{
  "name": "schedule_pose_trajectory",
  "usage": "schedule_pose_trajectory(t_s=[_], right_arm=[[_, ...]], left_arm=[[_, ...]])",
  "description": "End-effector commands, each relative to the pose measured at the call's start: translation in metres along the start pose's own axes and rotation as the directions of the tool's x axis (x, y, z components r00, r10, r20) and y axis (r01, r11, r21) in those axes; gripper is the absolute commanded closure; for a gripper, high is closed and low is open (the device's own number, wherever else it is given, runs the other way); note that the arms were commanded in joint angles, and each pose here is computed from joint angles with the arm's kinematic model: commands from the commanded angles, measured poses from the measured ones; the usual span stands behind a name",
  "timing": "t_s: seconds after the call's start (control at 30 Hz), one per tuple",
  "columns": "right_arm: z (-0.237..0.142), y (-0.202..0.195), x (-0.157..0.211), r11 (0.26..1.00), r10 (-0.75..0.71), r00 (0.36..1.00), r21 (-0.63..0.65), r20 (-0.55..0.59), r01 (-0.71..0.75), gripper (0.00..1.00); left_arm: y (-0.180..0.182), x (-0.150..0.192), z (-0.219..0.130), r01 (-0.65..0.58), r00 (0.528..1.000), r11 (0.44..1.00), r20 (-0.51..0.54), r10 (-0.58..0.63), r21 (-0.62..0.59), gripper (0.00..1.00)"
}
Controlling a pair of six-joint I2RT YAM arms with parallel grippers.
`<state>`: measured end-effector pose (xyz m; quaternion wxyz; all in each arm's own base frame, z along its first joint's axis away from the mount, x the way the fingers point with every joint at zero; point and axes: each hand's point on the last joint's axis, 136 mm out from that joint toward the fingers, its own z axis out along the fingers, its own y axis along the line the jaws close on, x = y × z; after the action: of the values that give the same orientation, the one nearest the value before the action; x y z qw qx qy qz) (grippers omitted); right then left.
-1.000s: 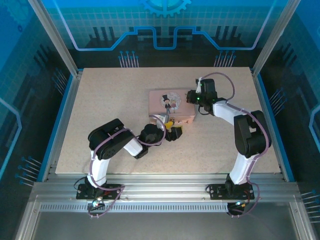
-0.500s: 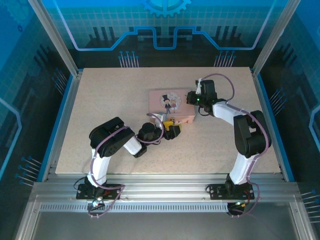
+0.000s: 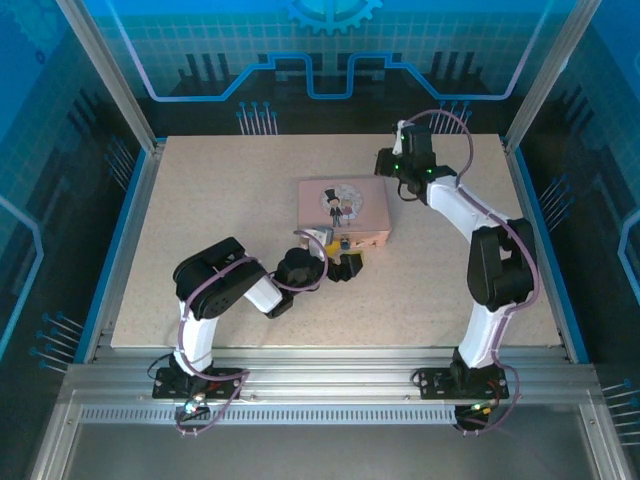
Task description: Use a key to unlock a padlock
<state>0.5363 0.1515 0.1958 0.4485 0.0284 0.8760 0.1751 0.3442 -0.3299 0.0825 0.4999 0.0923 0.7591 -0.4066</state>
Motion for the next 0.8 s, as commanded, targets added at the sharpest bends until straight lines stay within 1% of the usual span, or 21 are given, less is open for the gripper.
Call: schedule_pose_trajectory(t_s=[0.0,0.2,0.3,0.43,0.6,0.77], right_arm=[[0.023,-0.023,0.018,0.998,-0.012,0.995,0.068,-0.094,0.019,1.0],[0.055,-0.034,0.018,0.999,-0.01,0.989,0.045,-0.15,0.017,1.0],[0.071,-0.038,0.023,0.999,-0.01,0.982,0.031,-0.187,0.016,1.0],[0.086,-0.042,0.035,1.0,-0.005,0.973,0.017,-0.232,0.009,1.0],[0.09,-0.04,0.047,1.0,-0.009,0.965,-0.008,-0.261,0.008,1.0],[0.085,-0.04,0.059,1.0,-0.004,0.962,-0.015,-0.271,0.0,1.0]], left_arm=[[-0.002,-0.002,-0.007,-0.03,1.0,1.0,0.0,0.03,-0.009,0.05],[-0.006,0.003,-0.015,-0.002,0.999,1.0,-0.033,0.002,0.001,0.05],[-0.004,0.008,-0.018,-0.003,0.998,1.0,-0.055,0.002,-0.011,0.05],[0.003,0.007,-0.02,-0.007,0.999,0.999,-0.05,0.005,-0.037,0.05],[0.015,-0.004,-0.017,0.016,0.999,0.998,-0.038,-0.018,-0.053,0.05],[0.024,-0.019,-0.01,0.017,0.999,0.999,-0.031,-0.019,-0.052,0.05]])
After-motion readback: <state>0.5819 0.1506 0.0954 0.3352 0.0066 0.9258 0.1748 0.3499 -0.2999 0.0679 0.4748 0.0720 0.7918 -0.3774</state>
